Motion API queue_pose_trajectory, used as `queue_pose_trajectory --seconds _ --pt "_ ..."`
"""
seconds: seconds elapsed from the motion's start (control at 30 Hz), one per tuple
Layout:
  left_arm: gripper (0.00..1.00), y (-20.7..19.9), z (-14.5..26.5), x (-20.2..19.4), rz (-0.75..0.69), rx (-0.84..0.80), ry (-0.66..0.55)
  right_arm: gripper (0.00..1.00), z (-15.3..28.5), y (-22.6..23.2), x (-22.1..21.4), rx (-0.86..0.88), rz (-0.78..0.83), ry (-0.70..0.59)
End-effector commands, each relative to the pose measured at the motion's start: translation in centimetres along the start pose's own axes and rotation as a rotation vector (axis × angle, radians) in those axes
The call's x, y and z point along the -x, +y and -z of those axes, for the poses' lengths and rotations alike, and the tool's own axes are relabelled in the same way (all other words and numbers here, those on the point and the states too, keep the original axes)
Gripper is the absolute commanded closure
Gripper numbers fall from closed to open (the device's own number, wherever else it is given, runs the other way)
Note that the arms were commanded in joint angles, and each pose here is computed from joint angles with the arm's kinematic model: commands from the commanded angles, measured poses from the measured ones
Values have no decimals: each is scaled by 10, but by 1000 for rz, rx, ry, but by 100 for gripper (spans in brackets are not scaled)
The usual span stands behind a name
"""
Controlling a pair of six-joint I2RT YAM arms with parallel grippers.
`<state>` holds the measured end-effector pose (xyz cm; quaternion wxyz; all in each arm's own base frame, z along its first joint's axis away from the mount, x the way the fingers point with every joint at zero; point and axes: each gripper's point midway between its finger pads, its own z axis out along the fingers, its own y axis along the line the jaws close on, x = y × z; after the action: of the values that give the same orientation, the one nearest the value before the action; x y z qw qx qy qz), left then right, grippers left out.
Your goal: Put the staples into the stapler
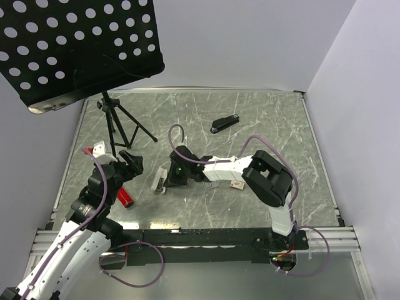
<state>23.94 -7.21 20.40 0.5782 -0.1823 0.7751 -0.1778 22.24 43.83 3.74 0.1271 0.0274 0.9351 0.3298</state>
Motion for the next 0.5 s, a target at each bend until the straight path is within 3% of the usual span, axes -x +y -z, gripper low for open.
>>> queue_pose_trajectory --seconds 0.0,0.1,0.47 --pt "22 -9 -4 -3 -23 -45 18 95 7 -22 -3 13 -61 6" --pt "22 -14 -6 -7 -28 -72 37 98 9 -20 0 88 -70 -1" --pt "20 -25 -15 -36 -57 -121 169 94 12 -43 0 93 -28 -7"
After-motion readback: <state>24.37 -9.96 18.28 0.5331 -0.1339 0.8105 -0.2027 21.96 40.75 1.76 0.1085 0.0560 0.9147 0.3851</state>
